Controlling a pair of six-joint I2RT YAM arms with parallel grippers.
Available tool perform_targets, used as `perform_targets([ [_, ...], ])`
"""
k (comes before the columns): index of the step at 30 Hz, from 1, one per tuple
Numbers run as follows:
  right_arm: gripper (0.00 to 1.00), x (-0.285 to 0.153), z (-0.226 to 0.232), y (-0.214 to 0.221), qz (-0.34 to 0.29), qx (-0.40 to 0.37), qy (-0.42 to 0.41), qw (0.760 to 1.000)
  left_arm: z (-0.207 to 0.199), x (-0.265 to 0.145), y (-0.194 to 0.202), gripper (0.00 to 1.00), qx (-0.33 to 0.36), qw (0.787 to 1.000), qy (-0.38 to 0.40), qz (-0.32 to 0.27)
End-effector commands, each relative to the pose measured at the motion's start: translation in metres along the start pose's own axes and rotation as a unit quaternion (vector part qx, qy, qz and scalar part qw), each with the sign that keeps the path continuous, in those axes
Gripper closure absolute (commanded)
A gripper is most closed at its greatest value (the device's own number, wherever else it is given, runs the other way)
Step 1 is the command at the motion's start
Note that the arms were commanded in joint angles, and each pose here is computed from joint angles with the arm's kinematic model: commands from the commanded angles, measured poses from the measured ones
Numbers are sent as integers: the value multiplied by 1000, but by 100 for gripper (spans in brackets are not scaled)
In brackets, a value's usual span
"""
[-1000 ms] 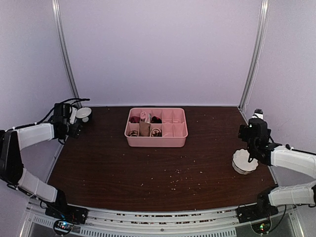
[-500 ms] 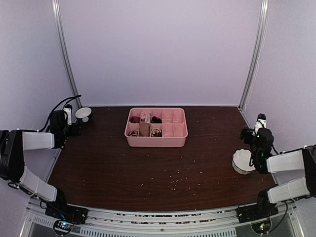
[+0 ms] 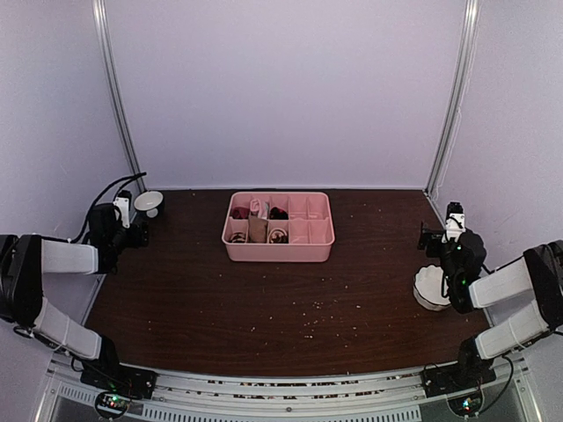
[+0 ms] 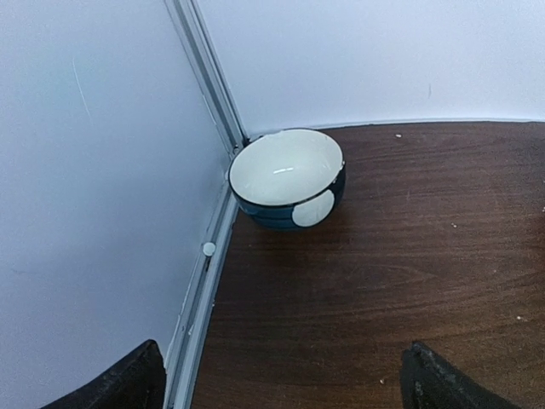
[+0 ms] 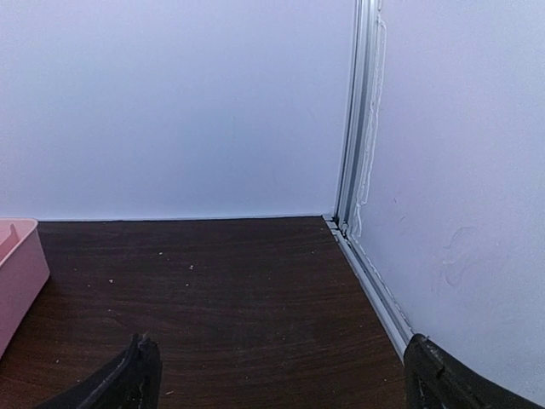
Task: Roll the socks
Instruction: Reset both arms
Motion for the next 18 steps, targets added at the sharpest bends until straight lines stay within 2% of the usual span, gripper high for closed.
perform_targets([
  [1, 0, -9, 2, -5, -35, -6, -26, 999, -4, 9, -19, 2, 7, 999, -13, -49],
  [2, 0, -10, 1, -4, -35, -6, -27, 999, -6, 1, -9, 2, 10, 998, -11, -56],
  [4, 0, -11, 1, -3, -37, -5, -26, 999, -6, -20, 4, 2, -1, 994, -17, -109],
  [5, 0, -9, 0, -5, -38, -3, -20, 999, -9, -30, 28, 2, 6, 993, -8, -119],
  [6, 0, -6, 0, -5, -32, -1, -12, 999, -9, -46, 28, 2, 4, 981, -8, -191],
  [7, 0, 0, -1, -6, -22, 2, -2, 1000, -11, -59, 26, 2, 9, 973, 6, -231],
  [8, 0, 7, 0, -6, -2, 6, 4, 1000, -12, -60, 23, 2, 12, 972, 13, -236],
  [11, 0, 13, -7, -5, 6, 17, -1, 1000, -5, -22, 9, 2, -13, 991, -26, -134],
  [14, 0, 10, -7, -5, 4, 14, -4, 1000, -2, -19, 5, 2, -11, 990, 10, -143],
  [18, 0, 10, -7, -5, 3, 14, -5, 1000, -2, -20, 6, 2, -12, 990, 10, -144],
])
Point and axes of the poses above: each gripper's point midway between its finger pads, its own x axis out along the fingers, its own z axis along the line the jaws close on, y = z × x, the point moved 8 cm from there along -x, back along the fingers
